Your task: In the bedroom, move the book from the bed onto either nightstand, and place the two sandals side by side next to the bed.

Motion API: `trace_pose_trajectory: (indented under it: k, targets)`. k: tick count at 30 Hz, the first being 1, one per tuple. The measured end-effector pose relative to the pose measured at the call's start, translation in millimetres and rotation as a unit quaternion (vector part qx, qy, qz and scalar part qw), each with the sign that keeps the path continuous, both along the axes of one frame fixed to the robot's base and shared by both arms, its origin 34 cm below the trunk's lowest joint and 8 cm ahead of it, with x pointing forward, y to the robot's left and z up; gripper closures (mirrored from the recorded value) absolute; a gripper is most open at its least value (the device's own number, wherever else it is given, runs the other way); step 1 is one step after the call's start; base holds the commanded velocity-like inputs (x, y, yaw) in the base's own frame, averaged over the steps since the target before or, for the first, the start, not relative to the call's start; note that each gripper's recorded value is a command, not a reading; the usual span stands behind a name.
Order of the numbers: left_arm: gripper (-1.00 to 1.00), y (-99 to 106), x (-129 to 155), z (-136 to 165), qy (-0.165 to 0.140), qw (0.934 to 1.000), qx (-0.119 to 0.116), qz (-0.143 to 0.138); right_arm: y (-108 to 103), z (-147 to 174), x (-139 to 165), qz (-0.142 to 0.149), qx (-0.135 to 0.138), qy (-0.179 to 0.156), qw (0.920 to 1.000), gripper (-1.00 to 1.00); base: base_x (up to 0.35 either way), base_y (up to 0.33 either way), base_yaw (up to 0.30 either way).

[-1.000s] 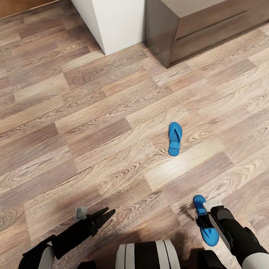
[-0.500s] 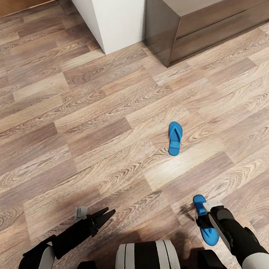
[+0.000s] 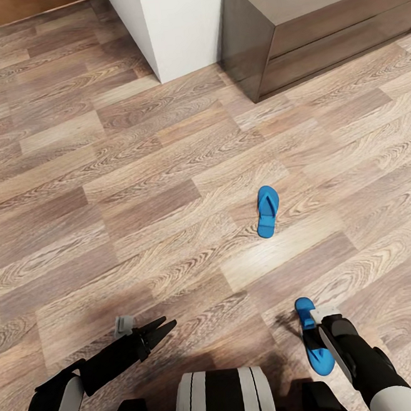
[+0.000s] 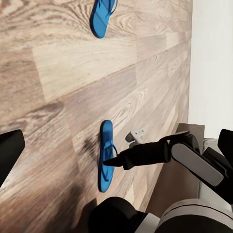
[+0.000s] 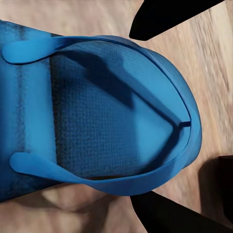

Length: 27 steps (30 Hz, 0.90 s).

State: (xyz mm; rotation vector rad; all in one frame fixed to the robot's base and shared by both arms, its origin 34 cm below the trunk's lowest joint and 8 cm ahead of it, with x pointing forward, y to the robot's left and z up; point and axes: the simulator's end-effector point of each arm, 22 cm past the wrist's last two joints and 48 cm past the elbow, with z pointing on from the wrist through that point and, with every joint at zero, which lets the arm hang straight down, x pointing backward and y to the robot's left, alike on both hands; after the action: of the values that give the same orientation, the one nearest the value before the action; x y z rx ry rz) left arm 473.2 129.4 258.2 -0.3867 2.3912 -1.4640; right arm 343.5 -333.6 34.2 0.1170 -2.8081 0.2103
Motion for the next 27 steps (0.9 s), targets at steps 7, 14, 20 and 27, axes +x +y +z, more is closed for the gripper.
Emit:
trace_pose_trajectory:
  k: [7, 14, 20, 27]
  targets:
    - [-1.00, 0, 0, 0, 0.000, 1.0000, 0.001, 0.000, 0, 0, 0, 0.000, 0.000, 0.000, 1.0000, 1.00, 0.000, 0.000, 0.000]
    - [-1.00, -1, 1, 1, -0.002, 1.0000, 0.004, -0.001, 0, 2, 4, -0.001, 0.000, -0.004, 1.0000, 1.00, 0.000, 0.000, 0.000]
    - [-1.00, -1, 6, 11, -0.014, 0.9999, 0.004, -0.001, 1, 9, 15, -0.001, 0.000, -0.016, 0.9999, 1.00, 0.000, 0.000, 0.000]
    - [-1.00, -2, 9, 19, -0.021, 0.9998, 0.003, -0.001, 1, 18, 27, -0.001, 0.000, -0.031, 0.9995, 1.00, 0.000, 0.000, 0.000]
